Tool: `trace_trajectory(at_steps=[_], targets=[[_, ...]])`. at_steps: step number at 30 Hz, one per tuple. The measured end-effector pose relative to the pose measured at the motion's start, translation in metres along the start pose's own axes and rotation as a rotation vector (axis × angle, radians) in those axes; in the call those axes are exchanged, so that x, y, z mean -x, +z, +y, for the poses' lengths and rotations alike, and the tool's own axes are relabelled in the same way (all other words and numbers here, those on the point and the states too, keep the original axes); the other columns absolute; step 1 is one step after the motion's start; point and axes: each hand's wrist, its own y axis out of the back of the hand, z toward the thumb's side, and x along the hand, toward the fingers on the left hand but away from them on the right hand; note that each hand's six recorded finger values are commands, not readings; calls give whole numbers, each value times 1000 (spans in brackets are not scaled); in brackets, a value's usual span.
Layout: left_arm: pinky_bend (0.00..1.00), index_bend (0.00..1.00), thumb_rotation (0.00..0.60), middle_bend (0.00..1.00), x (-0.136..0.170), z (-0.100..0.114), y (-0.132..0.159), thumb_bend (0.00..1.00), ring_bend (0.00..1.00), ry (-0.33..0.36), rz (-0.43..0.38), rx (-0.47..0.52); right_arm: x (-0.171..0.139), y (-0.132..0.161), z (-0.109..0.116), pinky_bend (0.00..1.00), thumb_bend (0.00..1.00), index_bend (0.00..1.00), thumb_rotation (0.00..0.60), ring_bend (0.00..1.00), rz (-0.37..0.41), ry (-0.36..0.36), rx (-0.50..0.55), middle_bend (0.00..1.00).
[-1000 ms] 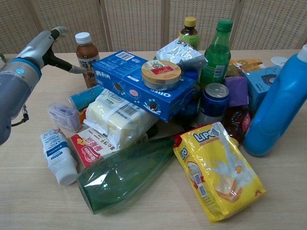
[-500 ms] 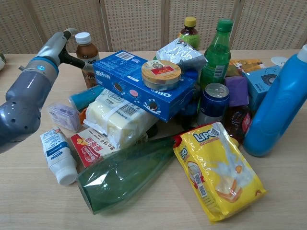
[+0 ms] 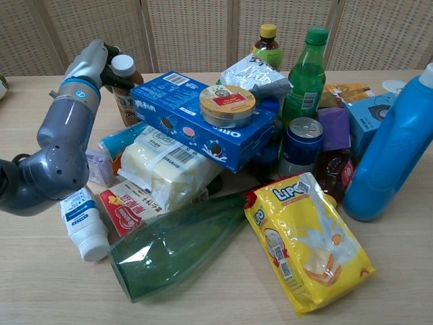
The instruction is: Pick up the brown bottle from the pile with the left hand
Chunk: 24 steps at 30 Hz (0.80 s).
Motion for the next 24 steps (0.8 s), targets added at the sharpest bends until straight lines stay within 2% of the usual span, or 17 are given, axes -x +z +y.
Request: trace_trajectory(at_steps=[7,13,19,24], targets=[[509,794,600,642,-2,27,8,204,578,69,-60,45,-2,4,2,0,0,0,600,0,13,-6,1,0],[509,795,600,642,-2,64,30,203,578,123,-136,104,-5,10,3,0,0,0,600,0,30,-12,-4,0],[509,794,600,642,10,114,62,204,578,155,-220,162,-8,13,6,0,0,0,600,0,38,-22,-1,0],[508,799,600,636,26,166,86,204,578,191,-281,174,-10,14,9,0,0,0,600,0,40,-30,5,0]])
